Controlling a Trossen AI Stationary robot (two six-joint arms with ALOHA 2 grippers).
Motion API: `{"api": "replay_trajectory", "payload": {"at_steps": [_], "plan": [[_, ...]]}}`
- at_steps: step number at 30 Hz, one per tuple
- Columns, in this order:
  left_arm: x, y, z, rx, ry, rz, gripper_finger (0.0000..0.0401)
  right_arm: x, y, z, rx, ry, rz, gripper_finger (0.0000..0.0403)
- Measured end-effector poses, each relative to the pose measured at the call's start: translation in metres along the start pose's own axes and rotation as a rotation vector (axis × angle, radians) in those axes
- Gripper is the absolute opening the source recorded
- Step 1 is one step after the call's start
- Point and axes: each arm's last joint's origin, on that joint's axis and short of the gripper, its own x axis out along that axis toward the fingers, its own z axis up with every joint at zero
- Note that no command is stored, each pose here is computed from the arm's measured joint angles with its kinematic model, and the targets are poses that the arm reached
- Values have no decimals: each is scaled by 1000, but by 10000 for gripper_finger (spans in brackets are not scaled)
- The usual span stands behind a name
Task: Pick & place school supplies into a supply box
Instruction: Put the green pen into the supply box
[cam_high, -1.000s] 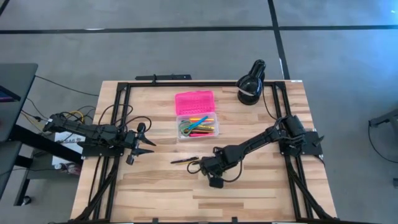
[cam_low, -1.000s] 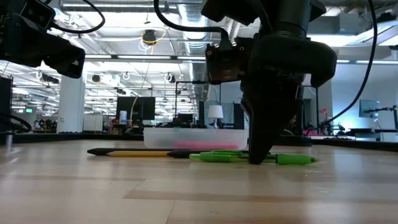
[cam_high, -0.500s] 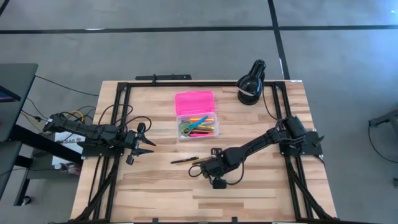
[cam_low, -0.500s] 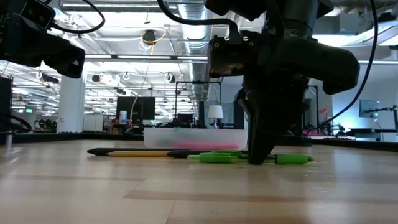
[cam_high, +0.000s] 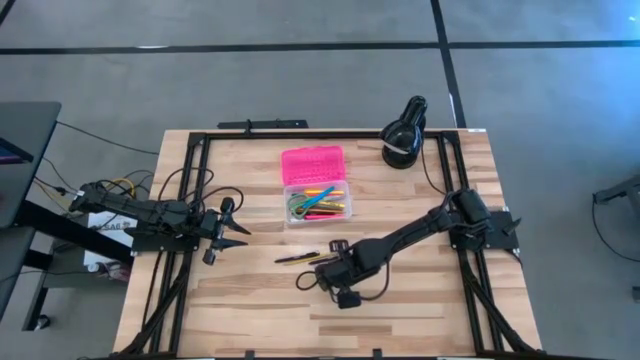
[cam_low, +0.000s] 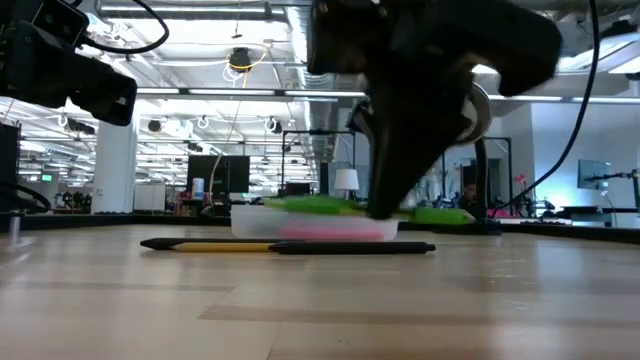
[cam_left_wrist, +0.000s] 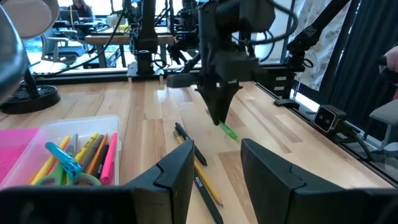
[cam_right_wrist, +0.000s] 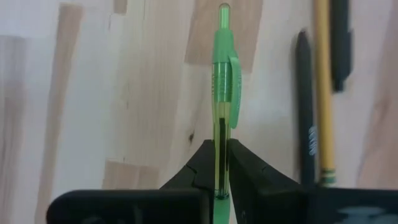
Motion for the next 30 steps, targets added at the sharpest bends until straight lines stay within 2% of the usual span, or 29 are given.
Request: {"api": "replay_trajectory", "payload": {"at_steps": [4, 8, 13, 16, 19, 22, 30], "plan": [[0, 0, 0, 1, 0, 0, 128, -11, -4, 9, -34, -10, -11, 13], [0, 0, 0, 1, 0, 0, 128, -25, -18, 18, -52, -7, -138, 13], [0, 0, 0, -4, 0, 0, 128, -36, -55, 27, 2, -31, -342, 15], [0, 0, 0, -16, 0, 1, 128, -39, -84, 29, 64, -30, -406, 14], [0, 0, 0, -31, 0, 1, 128, -37, -112, 26, 125, -11, -429, 14], [0, 0, 0, -43, 0, 1, 128, -34, -136, 22, 135, 27, -439, 20], [0, 0, 0, -54, 0, 1, 128, -33, -165, 17, 142, 24, -443, 22]]}}
